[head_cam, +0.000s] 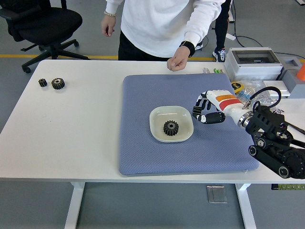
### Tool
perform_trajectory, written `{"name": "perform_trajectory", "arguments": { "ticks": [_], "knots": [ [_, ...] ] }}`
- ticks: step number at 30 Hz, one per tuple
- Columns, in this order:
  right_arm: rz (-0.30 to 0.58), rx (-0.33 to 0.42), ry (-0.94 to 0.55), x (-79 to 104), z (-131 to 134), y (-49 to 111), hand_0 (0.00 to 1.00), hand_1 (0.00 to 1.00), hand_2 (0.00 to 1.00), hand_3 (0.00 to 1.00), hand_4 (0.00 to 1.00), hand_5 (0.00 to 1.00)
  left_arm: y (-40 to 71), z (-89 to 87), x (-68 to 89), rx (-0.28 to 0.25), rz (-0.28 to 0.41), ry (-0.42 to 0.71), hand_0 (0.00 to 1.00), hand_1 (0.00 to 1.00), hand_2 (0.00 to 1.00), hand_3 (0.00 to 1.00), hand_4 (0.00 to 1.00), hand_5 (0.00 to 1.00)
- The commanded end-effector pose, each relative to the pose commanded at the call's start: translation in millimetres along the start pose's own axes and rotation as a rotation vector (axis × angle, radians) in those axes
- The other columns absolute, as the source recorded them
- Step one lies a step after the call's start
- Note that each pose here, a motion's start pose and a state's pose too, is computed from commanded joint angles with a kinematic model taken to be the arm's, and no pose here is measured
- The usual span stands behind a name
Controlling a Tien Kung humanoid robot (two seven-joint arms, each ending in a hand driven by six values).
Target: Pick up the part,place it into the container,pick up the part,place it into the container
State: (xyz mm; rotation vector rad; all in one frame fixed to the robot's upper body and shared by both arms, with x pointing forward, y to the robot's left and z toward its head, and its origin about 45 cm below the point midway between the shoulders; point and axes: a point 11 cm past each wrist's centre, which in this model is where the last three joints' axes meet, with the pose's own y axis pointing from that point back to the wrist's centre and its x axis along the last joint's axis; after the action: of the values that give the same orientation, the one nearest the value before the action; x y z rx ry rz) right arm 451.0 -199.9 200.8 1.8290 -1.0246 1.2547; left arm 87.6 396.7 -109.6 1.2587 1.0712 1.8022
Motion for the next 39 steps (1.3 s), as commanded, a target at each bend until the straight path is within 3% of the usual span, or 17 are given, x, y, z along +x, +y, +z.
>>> {"name": "perform_trajectory", "arguments": {
  "ticks": [8,14,26,39],
  "knots": [
    [-0.04,0.096,-0.005,-14.8,-43,-11.3,0.213,0.381,0.437,0.477,0.631,0.303,-0.1,3.9,1.8,-0.009,0.005,0.004,0.633,0.597,0.704,0.576,0.695,0.596],
    [-0.065,0.122,-0.003,-25.7,-61,-19.4,0.213,0.382,0.437,0.478,0.63,0.305,-0.2,5.1,3.7,-0.01,0.011,0.0,0.631,0.585,0.704,0.576,0.694,0.594],
    [-0.094,0.05,0.009,-37.4,-45,-25.1,0.209,0.386,0.444,0.481,0.633,0.304,-0.2,7.8,5.6,-0.017,0.02,0.005,0.613,0.575,0.699,0.575,0.694,0.594],
    [-0.122,0.052,0.027,-42.3,-44,-23.8,0.207,0.388,0.463,0.49,0.654,0.287,-0.1,6.8,4.9,-0.015,0.02,0.001,0.611,0.569,0.701,0.575,0.694,0.594]
  ]
}}
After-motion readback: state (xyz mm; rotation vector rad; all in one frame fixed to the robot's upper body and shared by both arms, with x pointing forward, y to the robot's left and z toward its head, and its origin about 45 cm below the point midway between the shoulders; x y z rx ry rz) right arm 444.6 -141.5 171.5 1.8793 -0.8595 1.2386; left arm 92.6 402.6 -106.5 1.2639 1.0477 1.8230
